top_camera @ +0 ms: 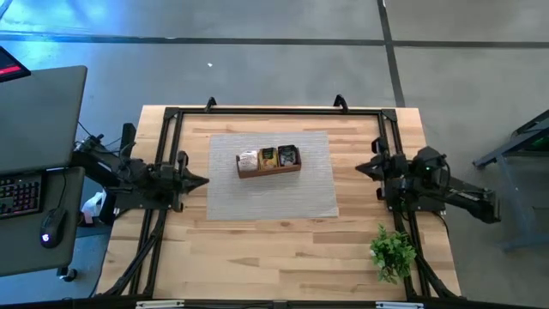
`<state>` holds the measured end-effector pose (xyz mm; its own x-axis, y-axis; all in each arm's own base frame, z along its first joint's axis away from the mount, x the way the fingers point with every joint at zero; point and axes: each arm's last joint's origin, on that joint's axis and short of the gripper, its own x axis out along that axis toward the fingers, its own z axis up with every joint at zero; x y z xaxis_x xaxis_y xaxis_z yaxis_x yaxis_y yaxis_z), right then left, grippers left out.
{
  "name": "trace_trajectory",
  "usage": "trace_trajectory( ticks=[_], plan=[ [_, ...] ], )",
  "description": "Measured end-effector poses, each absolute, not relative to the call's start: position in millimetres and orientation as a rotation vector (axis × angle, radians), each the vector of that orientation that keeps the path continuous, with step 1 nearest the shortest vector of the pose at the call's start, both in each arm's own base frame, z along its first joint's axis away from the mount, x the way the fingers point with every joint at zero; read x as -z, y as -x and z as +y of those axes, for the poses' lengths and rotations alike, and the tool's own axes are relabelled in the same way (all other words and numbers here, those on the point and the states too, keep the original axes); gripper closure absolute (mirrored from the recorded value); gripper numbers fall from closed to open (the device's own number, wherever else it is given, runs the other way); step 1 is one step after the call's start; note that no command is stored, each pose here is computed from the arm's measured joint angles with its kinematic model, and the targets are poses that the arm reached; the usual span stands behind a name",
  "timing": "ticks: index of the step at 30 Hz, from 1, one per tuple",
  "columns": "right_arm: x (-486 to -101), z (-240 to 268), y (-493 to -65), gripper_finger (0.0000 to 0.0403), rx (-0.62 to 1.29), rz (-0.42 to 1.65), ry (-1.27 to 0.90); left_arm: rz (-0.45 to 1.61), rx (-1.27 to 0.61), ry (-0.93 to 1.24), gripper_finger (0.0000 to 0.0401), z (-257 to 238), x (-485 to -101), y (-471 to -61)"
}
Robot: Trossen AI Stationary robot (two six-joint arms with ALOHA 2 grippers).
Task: Pick & Place Tea
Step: Return to Home Position
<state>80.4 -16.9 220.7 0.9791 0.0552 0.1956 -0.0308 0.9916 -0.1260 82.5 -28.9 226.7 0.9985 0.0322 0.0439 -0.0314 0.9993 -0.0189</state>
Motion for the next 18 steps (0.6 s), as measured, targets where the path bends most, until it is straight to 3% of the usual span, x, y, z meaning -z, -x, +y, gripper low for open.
trace_trajectory(
  ticks=[11, 18],
  plan=[
    [-205.2, -18.4, -86.4, 0.0394, -0.064, -0.175, 0.145, -0.018, 0.093, -0.042, 0.04, -34.6, -181.8, -85.7],
    [-201.6, -19.2, -87.1, 0.0401, -0.045, -0.141, 0.118, -0.054, 0.093, 0.01, 0.04, -36.1, -174.9, -88.4]
  ],
)
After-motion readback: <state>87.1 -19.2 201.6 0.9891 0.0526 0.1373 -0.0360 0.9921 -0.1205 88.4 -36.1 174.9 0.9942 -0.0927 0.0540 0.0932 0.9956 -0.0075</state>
